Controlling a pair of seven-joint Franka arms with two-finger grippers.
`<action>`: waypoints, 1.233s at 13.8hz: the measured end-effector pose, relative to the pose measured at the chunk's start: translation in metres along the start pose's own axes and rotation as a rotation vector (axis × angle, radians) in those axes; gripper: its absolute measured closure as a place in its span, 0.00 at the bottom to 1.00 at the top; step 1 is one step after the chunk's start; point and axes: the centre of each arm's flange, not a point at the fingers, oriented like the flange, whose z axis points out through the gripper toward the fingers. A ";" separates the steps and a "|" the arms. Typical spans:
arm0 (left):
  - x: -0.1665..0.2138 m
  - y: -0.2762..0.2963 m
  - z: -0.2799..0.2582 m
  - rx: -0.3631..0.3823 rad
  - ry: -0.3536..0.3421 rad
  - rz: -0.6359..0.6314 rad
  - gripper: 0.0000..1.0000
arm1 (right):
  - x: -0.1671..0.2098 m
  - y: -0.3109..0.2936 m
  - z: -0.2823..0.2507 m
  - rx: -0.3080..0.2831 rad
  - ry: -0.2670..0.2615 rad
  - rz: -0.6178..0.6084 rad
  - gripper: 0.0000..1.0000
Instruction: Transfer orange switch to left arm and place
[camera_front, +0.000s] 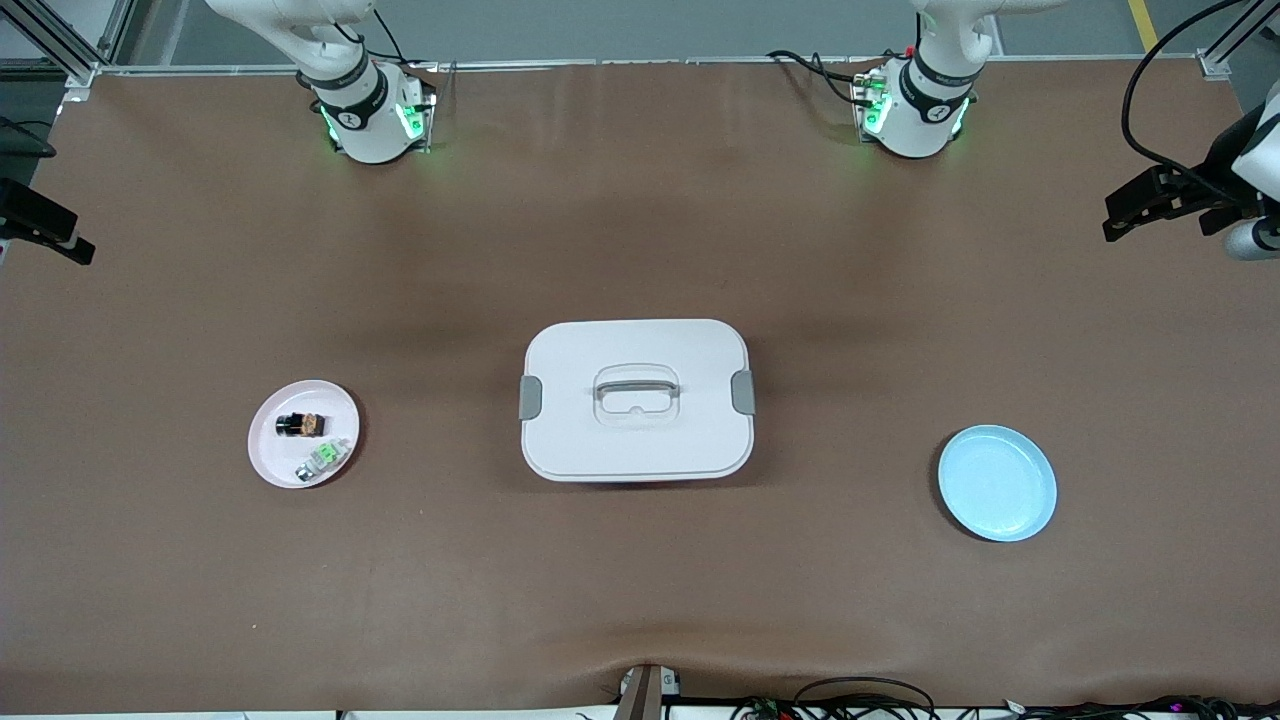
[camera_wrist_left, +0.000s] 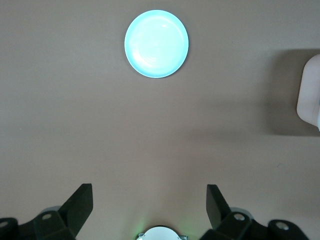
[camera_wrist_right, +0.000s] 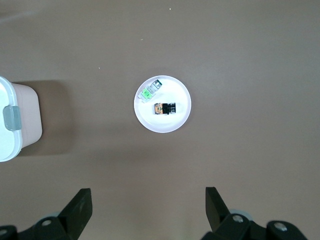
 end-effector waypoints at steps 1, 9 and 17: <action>0.000 0.000 0.000 0.000 -0.001 0.000 0.00 | 0.000 0.000 0.000 -0.001 0.000 0.000 0.00; 0.000 0.001 0.003 0.001 -0.007 0.002 0.00 | 0.039 0.027 0.092 0.003 -0.150 0.045 0.00; 0.001 0.001 0.003 0.000 -0.001 0.002 0.00 | 0.053 0.036 0.116 -0.009 -0.166 0.055 0.00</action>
